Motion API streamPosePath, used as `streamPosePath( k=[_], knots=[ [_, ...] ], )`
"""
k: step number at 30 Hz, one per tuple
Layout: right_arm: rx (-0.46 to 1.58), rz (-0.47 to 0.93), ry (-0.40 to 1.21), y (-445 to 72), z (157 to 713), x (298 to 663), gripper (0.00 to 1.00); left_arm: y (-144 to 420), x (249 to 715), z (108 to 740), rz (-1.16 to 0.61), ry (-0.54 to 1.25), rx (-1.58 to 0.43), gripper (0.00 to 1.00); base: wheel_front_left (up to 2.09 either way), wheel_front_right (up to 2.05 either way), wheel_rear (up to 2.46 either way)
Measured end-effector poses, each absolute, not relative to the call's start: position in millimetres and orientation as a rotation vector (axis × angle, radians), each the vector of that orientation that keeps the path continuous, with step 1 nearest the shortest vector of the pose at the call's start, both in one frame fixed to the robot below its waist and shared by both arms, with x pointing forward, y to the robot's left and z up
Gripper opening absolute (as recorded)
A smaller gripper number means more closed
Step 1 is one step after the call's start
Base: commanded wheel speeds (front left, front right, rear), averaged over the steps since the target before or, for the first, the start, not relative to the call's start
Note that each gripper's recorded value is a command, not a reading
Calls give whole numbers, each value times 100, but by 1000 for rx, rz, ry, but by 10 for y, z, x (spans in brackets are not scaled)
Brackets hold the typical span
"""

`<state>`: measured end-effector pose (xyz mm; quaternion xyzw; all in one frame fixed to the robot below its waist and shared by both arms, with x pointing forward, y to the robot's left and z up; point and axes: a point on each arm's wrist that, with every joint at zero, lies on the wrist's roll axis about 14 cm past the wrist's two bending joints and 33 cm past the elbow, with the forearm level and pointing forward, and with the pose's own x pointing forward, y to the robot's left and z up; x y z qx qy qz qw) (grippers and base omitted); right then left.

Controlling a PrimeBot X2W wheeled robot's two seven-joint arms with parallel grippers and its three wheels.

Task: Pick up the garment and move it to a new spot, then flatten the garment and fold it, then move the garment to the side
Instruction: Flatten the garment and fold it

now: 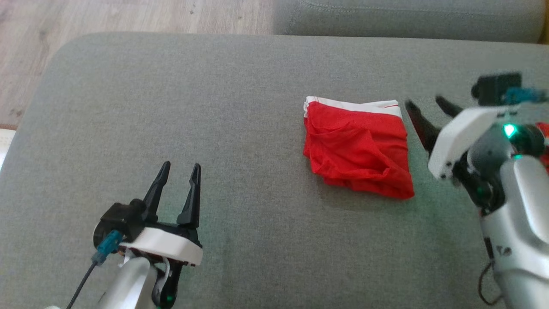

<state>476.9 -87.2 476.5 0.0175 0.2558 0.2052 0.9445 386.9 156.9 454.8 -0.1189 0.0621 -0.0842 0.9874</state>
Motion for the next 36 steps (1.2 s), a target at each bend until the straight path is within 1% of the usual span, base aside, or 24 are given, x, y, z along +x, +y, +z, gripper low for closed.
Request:
streamPosePath(
  k=[1, 2, 3, 7, 10, 13, 18, 21, 23, 25, 26, 28, 29, 32, 34, 36],
  knots=[
    [-5, 402, 548, -931, 4645, 4754, 58, 1565, 3874, 4535, -171, 128, -238, 100, 0, 0, 0],
    [-27, 392, 567, -969, 4554, 4751, 27, 1563, 3880, 4521, -173, 133, -236, 100, 0, 0, 0],
    [-38, 388, 585, -982, 4476, 4746, 0, 1562, 3889, 4508, -174, 136, -235, 100, 0, 0, 0],
    [-90, 412, 641, -920, 4235, 4699, 0, 1572, 3910, 4465, -173, 148, -233, 100, 0, 0, 0],
    [-161, 475, 692, -746, 4052, 4641, 0, 1602, 3922, 4422, -167, 160, -228, 100, 0, 0, 0],
    [-166, 558, 716, -466, 3998, 4548, 0, 1620, 3938, 4432, -162, 157, -226, 100, 0, 0, 0],
    [-94, 735, 764, 71, 4074, 4179, 0, 1622, 3946, 4506, -165, 136, -224, 100, 0, 0, 0],
    [-17, 872, 801, 386, 4220, 3818, 0, 1622, 3947, 4560, -168, 121, -222, 100, 0, 0, 0],
    [77, 951, 830, 546, 4324, 3533, 0, 1626, 3950, 4599, -168, 109, -223, 100, 0, 0, 0],
    [163, 984, 819, 596, 4449, 3361, 0, 1650, 3943, 4629, -159, 99, -227, 100, 0, 0, 0],
    [198, 972, 784, 572, 4524, 3363, 0, 1657, 3929, 4627, -157, 98, -229, 100, 0, 0, 0],
    [258, 911, 681, 444, 4701, 3475, 0, 1679, 3889, 4614, -146, 100, -234, 100, 0, 0, 0],
    [277, 856, 602, 326, 4810, 3588, 100, 1680, 3865, 4610, -145, 100, -237, 100, 0, 0, 0],
    [332, 655, 376, -159, 5102, 3880, 100, 1695, 3804, 4611, -137, 96, -244, 100, 0, 0, 0],
    [340, 519, 261, -516, 5197, 3938, 100, 1709, 3777, 4619, -129, 92, -241, 100, 0, 0, 0],
    [328, 404, 192, -831, 5206, 3916, 100, 1712, 3754, 4635, -128, 86, -238, 100, 0, 0, 0]
  ],
)
